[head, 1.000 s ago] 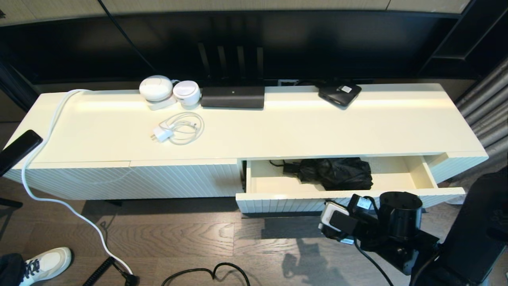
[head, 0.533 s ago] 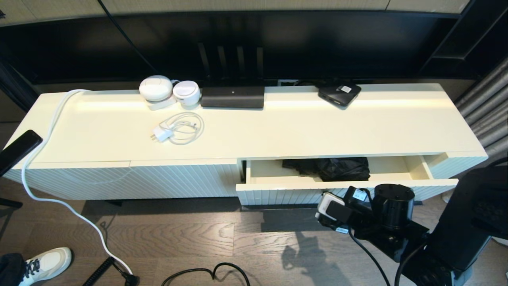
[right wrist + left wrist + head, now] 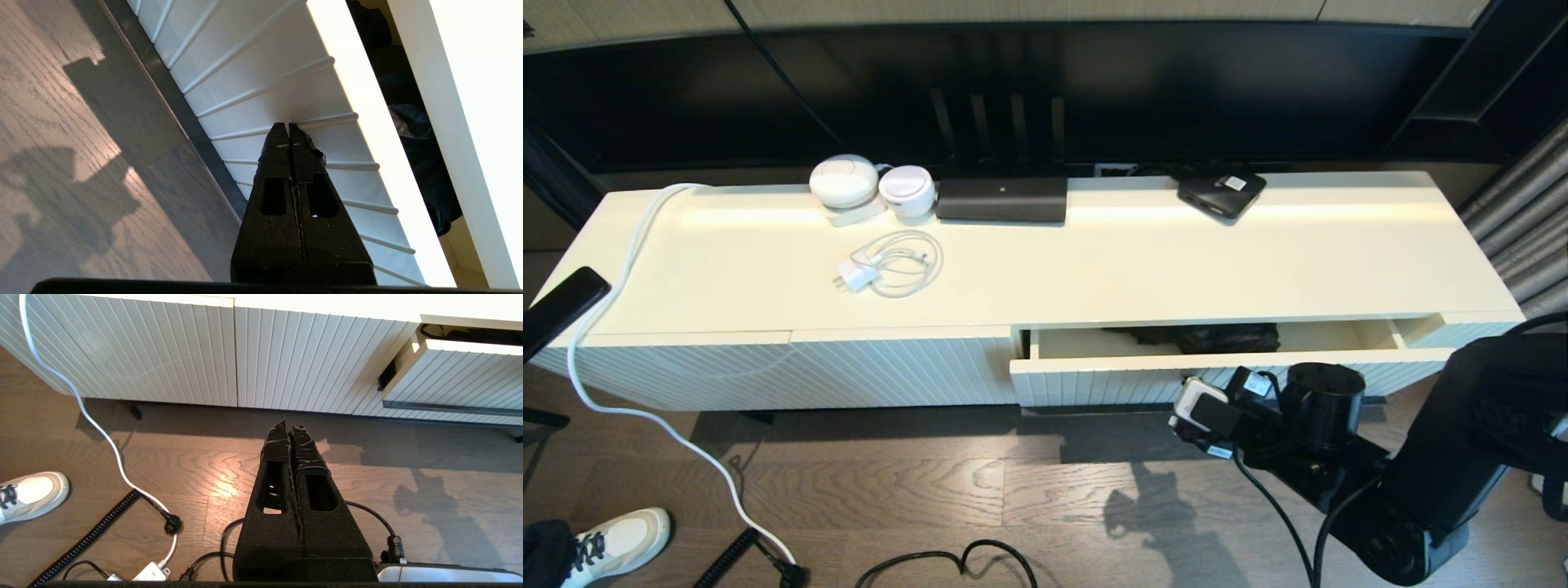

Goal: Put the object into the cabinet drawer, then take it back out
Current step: Close the drawer

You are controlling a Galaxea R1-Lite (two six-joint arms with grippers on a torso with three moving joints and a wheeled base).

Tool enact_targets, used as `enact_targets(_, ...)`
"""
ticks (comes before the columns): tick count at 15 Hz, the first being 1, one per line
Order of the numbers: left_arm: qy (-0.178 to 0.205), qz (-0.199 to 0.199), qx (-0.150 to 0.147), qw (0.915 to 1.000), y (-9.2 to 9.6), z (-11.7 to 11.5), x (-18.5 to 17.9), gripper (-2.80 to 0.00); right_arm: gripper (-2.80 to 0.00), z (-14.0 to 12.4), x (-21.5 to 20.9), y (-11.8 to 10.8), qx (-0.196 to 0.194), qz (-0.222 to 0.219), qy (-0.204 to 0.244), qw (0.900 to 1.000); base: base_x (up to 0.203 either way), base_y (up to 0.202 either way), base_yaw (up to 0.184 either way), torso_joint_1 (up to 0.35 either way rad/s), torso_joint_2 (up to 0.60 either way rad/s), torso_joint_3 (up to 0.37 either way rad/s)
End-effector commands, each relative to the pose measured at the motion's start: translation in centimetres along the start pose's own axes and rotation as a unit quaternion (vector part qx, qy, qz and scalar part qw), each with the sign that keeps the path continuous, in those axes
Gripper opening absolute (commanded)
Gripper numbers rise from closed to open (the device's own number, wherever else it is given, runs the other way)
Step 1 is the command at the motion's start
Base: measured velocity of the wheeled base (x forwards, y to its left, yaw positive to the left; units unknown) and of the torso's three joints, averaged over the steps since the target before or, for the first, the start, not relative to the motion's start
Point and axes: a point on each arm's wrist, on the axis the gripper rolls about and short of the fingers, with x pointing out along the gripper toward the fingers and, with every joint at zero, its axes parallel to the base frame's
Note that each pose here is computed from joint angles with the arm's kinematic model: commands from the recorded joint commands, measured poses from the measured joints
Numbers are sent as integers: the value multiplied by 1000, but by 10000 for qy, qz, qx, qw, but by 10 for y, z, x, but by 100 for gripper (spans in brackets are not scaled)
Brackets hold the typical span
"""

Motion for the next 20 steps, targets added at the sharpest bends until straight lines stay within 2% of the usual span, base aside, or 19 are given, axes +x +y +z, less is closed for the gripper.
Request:
enact_targets(1, -5, 3, -6, 10000, 0, 0, 0, -280, -280, -3, 5, -2, -49, -74, 5, 10000, 0, 0, 0, 0, 0, 0)
enact_targets(15, -5, 4, -6, 10000, 0, 0, 0, -280, -280, -3, 33, -24, -98, -524, -199, 9984, 0, 0, 0, 0, 0, 0)
enact_targets(20, -5, 10, -6, 10000, 0, 0, 0, -280, -280, -4, 33, -24, -82, -480, -100, 9988, 0, 0, 0, 0, 0, 0)
